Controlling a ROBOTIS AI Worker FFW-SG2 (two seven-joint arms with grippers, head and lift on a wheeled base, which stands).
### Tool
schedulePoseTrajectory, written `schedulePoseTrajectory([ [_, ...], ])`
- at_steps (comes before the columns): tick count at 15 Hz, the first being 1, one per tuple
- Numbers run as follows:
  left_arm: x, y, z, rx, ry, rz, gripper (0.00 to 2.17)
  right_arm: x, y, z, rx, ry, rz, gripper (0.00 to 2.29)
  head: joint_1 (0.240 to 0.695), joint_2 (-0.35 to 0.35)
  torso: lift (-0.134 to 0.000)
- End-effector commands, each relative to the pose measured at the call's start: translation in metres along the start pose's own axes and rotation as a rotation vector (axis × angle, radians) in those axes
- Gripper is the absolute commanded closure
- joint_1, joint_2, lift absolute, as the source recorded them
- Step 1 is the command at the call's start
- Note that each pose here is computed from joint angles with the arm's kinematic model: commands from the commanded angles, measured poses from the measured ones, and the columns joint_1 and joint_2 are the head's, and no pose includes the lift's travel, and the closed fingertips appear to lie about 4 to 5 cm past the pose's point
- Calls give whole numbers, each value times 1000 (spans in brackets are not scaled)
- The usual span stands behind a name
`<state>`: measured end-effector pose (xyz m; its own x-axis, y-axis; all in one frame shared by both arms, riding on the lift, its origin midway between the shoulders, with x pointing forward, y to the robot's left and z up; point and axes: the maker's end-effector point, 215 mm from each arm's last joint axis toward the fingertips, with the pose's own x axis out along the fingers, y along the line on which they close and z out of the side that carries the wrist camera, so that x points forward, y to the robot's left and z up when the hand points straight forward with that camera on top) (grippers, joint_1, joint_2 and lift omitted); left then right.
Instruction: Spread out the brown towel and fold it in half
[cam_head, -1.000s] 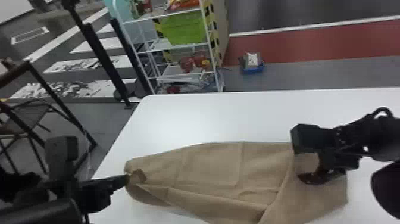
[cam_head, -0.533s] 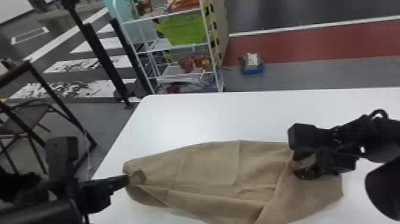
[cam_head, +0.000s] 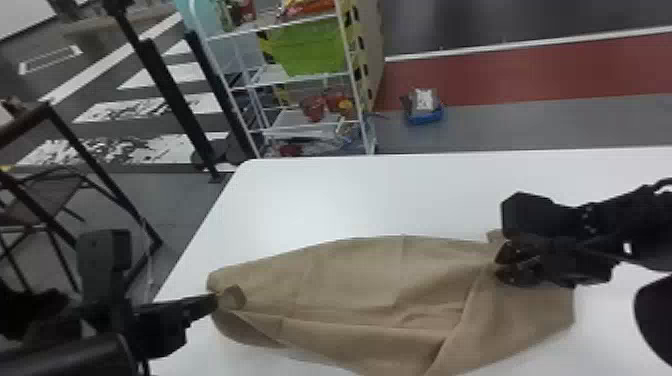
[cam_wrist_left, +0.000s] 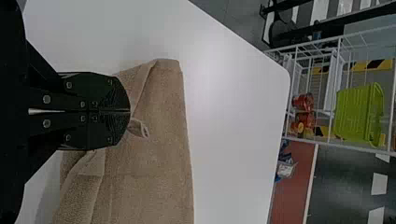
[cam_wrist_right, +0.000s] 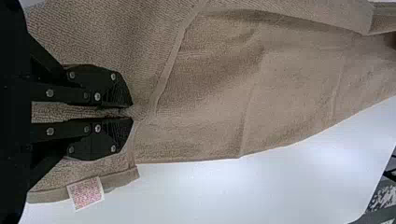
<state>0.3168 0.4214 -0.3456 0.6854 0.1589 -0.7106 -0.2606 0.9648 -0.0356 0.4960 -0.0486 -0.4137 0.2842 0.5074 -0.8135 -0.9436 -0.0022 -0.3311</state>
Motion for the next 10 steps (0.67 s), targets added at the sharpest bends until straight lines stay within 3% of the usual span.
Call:
schedulePoseTrajectory([
  [1,1,-2,-2,-4,4,-3,1970,-1,1,1,7,-4,1,954,695,350,-134],
  [10,4,-1,-5,-5,13,1,1970,-2,-3,-1,36,3,-4,785,695,350,-134],
])
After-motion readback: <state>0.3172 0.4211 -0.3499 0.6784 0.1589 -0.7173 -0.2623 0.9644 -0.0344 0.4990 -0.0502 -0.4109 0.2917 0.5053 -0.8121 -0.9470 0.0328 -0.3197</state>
